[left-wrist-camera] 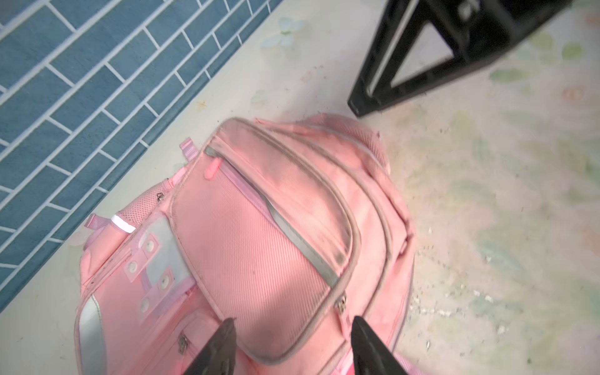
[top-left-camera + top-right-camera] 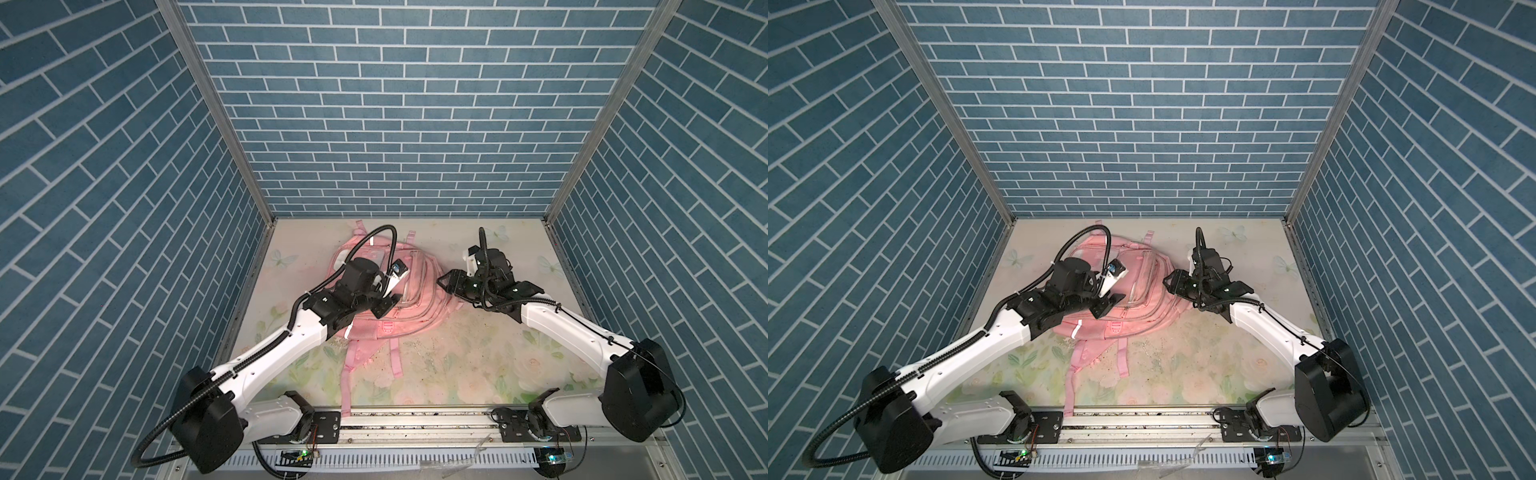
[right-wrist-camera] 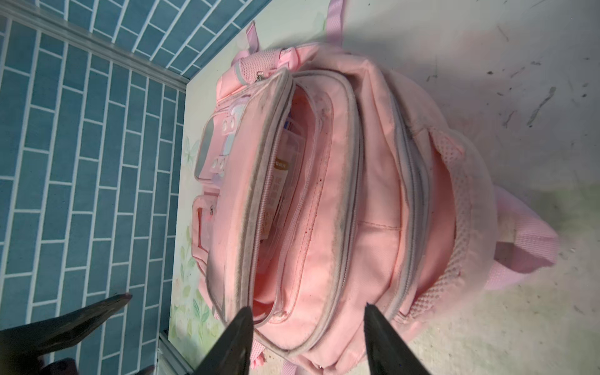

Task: Pack the student bag
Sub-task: 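Release the pen case and withdraw the right gripper while left lowers the flap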

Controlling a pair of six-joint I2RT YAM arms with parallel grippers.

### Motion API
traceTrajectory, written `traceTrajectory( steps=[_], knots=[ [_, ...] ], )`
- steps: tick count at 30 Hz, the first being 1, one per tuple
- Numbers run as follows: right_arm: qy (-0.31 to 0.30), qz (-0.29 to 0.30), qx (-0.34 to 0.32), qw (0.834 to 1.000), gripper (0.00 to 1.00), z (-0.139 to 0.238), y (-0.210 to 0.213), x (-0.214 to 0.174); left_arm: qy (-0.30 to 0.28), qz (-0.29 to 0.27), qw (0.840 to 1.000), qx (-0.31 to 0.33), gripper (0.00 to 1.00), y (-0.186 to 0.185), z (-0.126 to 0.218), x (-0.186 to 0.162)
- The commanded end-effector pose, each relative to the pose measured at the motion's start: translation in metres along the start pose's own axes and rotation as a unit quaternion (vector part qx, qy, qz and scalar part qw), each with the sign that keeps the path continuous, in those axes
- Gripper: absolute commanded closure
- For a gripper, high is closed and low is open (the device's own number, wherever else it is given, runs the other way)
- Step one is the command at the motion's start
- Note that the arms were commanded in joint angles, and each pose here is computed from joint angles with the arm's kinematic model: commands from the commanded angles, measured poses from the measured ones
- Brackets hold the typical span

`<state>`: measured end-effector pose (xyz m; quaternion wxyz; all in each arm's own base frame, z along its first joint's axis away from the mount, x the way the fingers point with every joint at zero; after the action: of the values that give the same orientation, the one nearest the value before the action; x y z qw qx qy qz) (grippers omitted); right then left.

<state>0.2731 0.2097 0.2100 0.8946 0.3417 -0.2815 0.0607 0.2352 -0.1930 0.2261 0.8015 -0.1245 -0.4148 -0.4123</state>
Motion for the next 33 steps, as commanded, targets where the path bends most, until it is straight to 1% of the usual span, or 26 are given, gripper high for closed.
traceTrajectory(
  steps=[1,4,9,11,15,16,19,21,25,26,28,30,33],
  knots=[
    [-0.003,0.060,0.025,0.998,0.44,0.005,0.008,-0.006,0.002,-0.133,0.991,0.009,0.41,-0.001,-0.005,-0.015],
    [-0.005,0.102,0.014,0.995,0.44,0.009,0.009,-0.008,0.011,-0.165,0.986,0.014,0.41,0.000,-0.017,-0.024],
    [-0.013,0.168,0.005,0.986,0.44,0.014,0.014,-0.014,0.016,-0.202,0.979,0.035,0.41,0.005,-0.038,-0.028],
    [-0.020,0.187,0.004,0.982,0.45,0.017,0.016,-0.018,0.017,-0.206,0.977,0.050,0.42,0.009,-0.045,-0.029],
    [-0.043,0.222,0.008,0.974,0.48,0.023,0.016,-0.025,0.018,-0.195,0.980,0.036,0.45,0.006,-0.052,-0.032],
    [-0.052,0.233,0.008,0.971,0.49,0.026,0.016,-0.027,0.015,-0.188,0.981,0.037,0.48,0.006,-0.052,-0.032],
    [-0.082,0.264,0.007,0.961,0.52,0.035,0.016,-0.030,0.008,-0.164,0.986,0.034,0.67,0.004,-0.053,-0.032],
    [-0.101,0.287,0.005,0.952,0.55,0.042,0.016,-0.031,0.004,-0.137,0.990,0.017,0.75,0.001,-0.054,-0.030],
    [-0.127,0.329,-0.011,0.936,0.60,0.054,0.013,-0.033,0.015,-0.100,0.995,-0.022,0.98,-0.013,-0.057,-0.024],
    [-0.129,0.336,-0.018,0.933,0.61,0.056,0.011,-0.034,0.018,-0.091,0.995,-0.037,1.00,-0.018,-0.057,-0.023],
    [-0.131,0.349,-0.021,0.928,0.62,0.059,0.010,-0.037,0.023,-0.069,0.996,-0.057,1.00,-0.024,-0.058,-0.020],
    [-0.132,0.357,-0.021,0.925,0.62,0.061,0.009,-0.040,0.029,-0.032,0.997,-0.071,1.00,-0.026,-0.059,-0.014],
    [-0.138,0.372,-0.012,0.918,0.64,0.064,0.010,-0.045,0.027,0.040,0.995,-0.088,1.00,-0.028,-0.061,0.005]
  ],
)
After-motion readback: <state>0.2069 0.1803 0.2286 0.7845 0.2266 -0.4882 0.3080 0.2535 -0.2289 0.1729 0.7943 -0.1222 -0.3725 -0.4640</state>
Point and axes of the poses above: each gripper's point midway between its finger pads, its own z axis back along the fingers, its own y axis along the line the jaws close on, x = y × z, the point moved 7 cm from there along z, back along the fingers, and after that the axes turned 10 degrees about z, right-handed, at the moved point
